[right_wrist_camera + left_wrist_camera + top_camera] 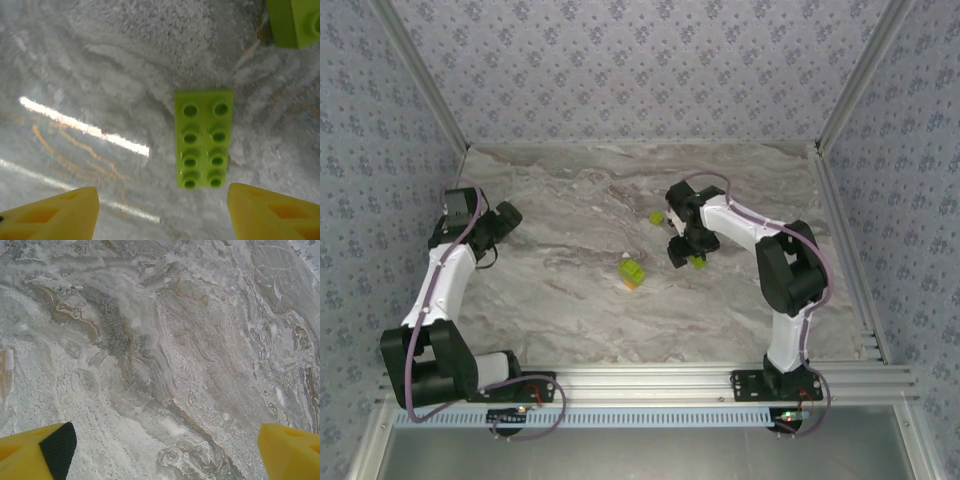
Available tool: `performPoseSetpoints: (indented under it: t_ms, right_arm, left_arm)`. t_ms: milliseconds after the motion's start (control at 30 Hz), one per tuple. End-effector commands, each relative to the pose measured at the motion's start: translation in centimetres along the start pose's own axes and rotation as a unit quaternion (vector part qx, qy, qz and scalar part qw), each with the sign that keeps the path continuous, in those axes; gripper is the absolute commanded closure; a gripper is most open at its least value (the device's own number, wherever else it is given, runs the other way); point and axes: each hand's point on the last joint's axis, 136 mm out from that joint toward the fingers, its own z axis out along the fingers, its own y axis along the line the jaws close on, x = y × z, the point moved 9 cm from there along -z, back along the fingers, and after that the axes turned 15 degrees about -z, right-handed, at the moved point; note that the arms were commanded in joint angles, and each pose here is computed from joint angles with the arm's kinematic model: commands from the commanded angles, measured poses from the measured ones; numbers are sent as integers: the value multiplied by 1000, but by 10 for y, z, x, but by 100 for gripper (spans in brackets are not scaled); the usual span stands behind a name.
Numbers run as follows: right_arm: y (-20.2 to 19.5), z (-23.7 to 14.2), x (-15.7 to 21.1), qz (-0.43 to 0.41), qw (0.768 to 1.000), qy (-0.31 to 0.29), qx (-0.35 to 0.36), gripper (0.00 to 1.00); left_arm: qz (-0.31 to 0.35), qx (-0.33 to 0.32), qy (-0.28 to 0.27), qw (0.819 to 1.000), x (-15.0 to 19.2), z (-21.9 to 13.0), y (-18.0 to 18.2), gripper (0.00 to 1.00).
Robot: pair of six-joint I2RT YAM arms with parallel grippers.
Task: Assemble a carrot with lego
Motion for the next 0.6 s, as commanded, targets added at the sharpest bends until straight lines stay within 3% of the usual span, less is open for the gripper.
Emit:
performPoseSetpoints:
  t_ms: [0, 300, 467, 567]
  right_arm:
    - [-8, 18, -6, 2, 1000, -9, -9, 31]
    - [-17, 35, -3, 8, 1000, 0, -16, 34]
    - [-16, 38, 0, 6, 1000, 7, -19, 43]
    - [-15, 38, 3, 4, 1000, 9, -21, 44]
  left_arm:
    - [-2, 8, -9, 1000, -6, -9, -4, 5]
    - [-2, 5, -7, 1000, -6, -6, -4, 5]
    - [-2, 4, -6, 1000, -6, -5, -4, 5]
    - [-2, 3, -6, 1000, -5, -5, -4, 5]
